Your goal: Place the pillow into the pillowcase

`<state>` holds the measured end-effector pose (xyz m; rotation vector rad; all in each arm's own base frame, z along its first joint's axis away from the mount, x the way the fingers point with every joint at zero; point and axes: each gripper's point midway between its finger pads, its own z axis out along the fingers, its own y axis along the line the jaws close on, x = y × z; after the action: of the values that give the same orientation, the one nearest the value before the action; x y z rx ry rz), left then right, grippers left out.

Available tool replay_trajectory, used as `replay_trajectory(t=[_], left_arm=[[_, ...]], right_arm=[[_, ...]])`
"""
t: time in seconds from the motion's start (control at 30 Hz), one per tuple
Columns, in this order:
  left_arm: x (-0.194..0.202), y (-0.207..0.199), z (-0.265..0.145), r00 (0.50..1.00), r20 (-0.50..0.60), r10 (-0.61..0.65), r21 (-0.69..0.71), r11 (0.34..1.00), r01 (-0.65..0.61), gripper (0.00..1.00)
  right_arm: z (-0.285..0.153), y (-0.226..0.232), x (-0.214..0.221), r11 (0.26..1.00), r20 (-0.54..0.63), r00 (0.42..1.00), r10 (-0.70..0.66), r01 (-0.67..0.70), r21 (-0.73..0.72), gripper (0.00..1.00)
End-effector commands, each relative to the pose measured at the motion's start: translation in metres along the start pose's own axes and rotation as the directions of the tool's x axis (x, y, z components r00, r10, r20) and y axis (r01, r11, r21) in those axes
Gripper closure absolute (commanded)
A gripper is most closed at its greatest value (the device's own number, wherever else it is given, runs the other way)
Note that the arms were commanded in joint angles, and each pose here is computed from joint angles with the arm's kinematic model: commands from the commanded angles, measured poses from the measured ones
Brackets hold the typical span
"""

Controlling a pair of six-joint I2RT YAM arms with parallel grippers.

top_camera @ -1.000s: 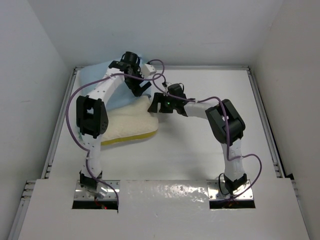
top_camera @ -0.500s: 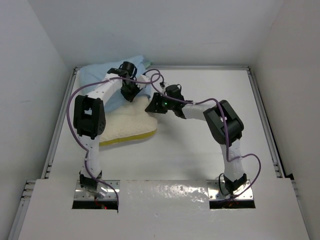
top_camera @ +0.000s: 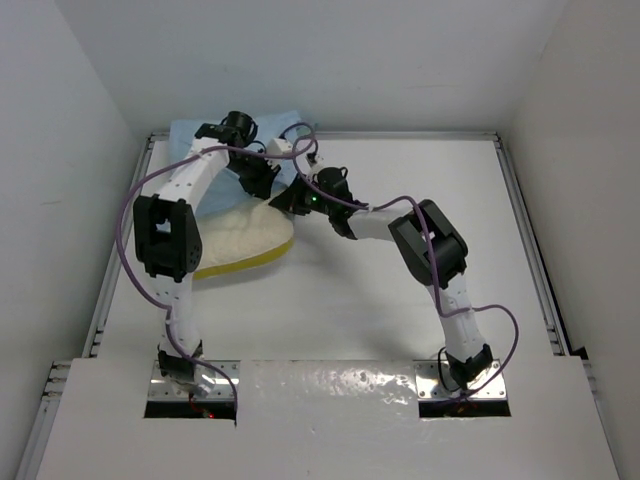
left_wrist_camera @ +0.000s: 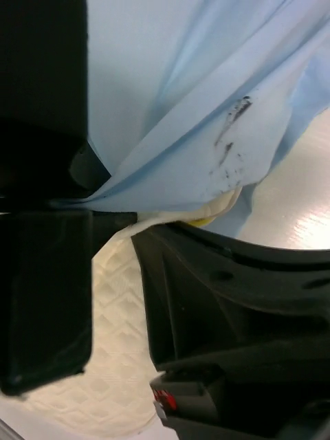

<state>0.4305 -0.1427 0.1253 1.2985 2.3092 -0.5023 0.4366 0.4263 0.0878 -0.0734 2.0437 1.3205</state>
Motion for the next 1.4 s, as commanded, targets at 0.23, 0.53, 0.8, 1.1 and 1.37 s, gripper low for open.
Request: replay_trajectory(t=[0.23, 0.53, 0.8, 1.1, 1.37], left_arm=[[-0.033, -0.136, -0.038, 0.963, 0.171, 0.208, 0.335, 0.907, -0.255, 1.00], [0.010, -0.081, -0.046, 0.994, 0.095, 0.054, 0.236, 0.969, -0.075, 0.56], [0.003, -0.006, -0.103, 0.972, 0.208, -0.106, 0.064, 0.993, 0.095, 0.00], [0.049, 0.063, -0.185, 0.879, 0.367, -0.304, -0.151, 0.913, 0.379, 0.72], [0.238, 0.129, -0.210, 0.731, 0.300, -0.612, -0.373, 0.630, 0.681, 0.53]], right_arm=[[-0.016, 0.008, -0.112, 0.982, 0.553, 0.833, -0.018, -0.090, 0.167, 1.00], [0.004, -0.014, -0.040, 0.957, 0.173, 0.963, -0.207, 0.162, 0.242, 0.33], [-0.082, 0.007, -0.016, 0.828, -0.097, 0.857, -0.507, 0.515, 0.223, 0.28], [-0.070, -0.052, -0.012, 0.876, -0.114, 0.942, -0.315, 0.335, 0.347, 0.86], [-0.009, -0.084, -0.002, 0.902, -0.135, 0.969, -0.208, 0.243, 0.358, 0.68]])
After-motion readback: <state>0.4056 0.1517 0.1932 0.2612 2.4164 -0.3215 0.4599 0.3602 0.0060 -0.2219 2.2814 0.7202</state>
